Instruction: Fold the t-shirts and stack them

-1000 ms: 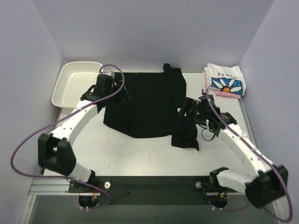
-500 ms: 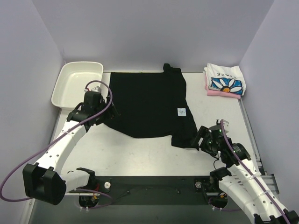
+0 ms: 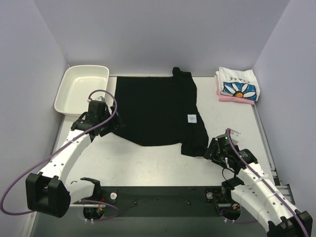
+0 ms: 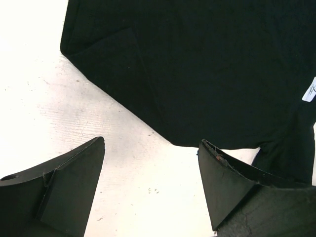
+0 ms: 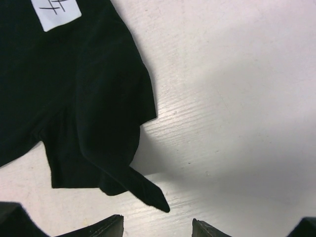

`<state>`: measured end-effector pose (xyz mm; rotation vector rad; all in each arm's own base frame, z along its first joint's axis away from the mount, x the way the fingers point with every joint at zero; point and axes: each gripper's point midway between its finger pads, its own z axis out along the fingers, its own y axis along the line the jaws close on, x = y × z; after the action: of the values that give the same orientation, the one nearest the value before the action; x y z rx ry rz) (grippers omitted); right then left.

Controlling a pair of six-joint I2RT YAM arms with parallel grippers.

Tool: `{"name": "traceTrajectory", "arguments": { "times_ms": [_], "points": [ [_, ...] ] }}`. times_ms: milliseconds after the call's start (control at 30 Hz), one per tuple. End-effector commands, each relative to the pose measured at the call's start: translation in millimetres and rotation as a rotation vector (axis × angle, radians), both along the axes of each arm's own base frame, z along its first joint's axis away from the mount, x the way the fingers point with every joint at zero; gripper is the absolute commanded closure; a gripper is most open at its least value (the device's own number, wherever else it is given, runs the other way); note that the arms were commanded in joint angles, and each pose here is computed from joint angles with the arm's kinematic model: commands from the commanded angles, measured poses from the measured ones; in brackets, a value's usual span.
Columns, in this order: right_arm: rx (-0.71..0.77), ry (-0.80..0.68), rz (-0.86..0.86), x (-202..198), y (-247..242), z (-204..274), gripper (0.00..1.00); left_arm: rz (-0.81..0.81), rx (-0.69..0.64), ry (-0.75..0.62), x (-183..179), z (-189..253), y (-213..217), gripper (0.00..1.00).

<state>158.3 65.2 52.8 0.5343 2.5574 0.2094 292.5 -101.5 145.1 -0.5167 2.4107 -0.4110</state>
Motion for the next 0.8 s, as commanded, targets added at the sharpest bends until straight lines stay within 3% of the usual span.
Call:
{"name": "traceTrajectory", "arguments": {
  "times_ms": [0, 267, 500, 667, 767],
  "points": [
    [-0.055, 0.003, -0.020, 11.6, -5.1, -0.6, 0.45, 0.012, -0.015, -0.064, 15.0, 15.6, 1.4, 0.14],
    [-0.074, 0.039, -0.016, 26.5, 0.2, -15.3, 0.53, 0.018, -0.031, -0.052, 16.9, 12.7, 10.8, 0.14],
    [-0.075, 0.027, 0.005, 41.0, 6.2, -11.0, 0.68, 0.028, -0.034, -0.049, 17.2, 10.2, 18.2, 0.14],
    [-0.092, 0.022, 0.016, 47.1, 6.3, -8.9, 0.84, 0.028, -0.034, -0.052, 18.0, 10.3, 19.1, 0.14],
    [-0.091, 0.023, 0.018, 48.9, 7.2, -9.0, 0.99, 0.028, -0.038, -0.048, 18.0, 8.7, 18.8, 0.14]
  ]
}}
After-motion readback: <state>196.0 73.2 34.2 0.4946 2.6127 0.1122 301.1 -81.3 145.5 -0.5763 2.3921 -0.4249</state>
